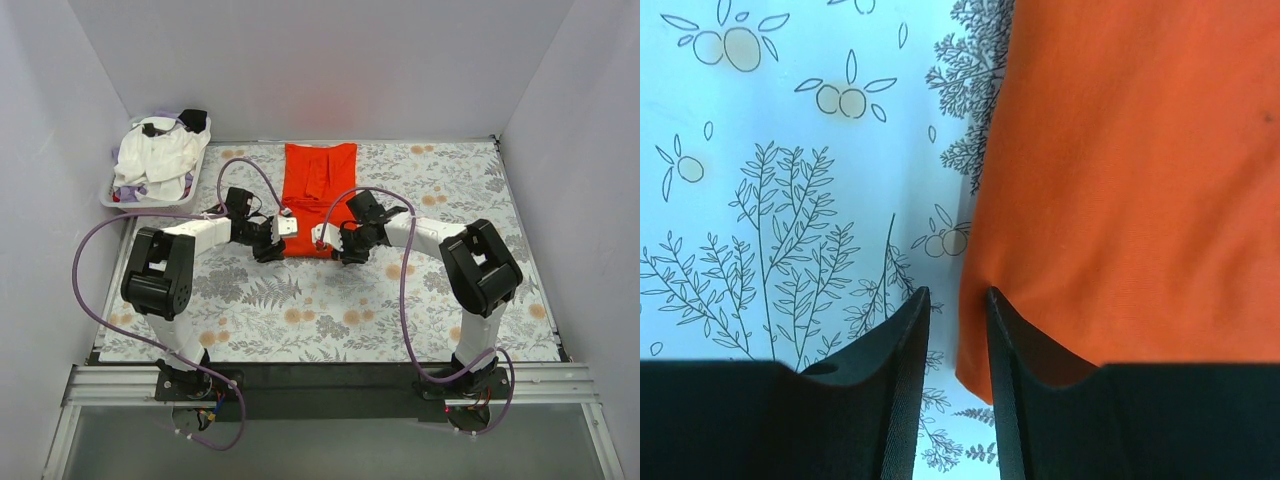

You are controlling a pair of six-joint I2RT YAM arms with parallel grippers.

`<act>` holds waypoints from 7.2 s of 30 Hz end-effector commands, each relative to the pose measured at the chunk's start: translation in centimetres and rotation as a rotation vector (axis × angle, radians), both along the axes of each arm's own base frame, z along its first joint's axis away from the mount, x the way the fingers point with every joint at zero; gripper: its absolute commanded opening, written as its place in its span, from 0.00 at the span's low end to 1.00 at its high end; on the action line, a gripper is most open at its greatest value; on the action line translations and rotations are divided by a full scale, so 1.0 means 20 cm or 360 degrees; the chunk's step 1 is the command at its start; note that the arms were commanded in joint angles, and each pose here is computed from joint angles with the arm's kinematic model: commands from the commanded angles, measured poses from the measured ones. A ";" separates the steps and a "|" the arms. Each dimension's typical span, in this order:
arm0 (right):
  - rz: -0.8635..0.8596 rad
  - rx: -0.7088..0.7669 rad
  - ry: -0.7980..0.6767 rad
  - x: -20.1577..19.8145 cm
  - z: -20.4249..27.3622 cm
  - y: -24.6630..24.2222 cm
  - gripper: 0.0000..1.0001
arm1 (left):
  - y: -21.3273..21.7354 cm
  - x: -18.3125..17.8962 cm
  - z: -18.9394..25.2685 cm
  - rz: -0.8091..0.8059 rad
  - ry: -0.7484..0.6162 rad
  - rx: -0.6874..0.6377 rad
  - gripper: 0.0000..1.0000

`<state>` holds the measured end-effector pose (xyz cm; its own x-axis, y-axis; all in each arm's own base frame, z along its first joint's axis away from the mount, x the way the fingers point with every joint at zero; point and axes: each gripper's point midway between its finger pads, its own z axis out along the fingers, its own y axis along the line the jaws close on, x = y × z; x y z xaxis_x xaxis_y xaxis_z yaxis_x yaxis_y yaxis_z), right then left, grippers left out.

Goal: Fold and stack the t-shirts
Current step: Fold the tshirt, then neatly place the folded tshirt to the corner, then reset both grippers

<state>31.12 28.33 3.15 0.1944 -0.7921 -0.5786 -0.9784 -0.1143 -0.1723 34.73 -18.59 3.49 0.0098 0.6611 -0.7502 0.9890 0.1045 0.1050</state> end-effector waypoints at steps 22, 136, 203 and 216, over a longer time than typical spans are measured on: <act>-0.0144 0.0008 -0.0103 0.12 0.10 -0.05 0.01 | 0.01 0.02 0.04 -0.0044 0.0001 0.0013 0.00; -0.1200 0.0233 -0.0060 0.37 0.72 -0.61 0.97 | -0.41 0.33 0.33 0.1702 0.0560 0.0035 0.84; -0.1075 0.0259 -0.0233 0.23 0.81 -0.68 0.98 | 1.72 -0.18 0.30 0.1662 0.0410 0.0829 0.88; -0.1170 0.0406 -0.0222 0.17 0.94 -0.67 0.98 | 0.86 0.14 0.99 0.1636 0.0258 0.0197 0.89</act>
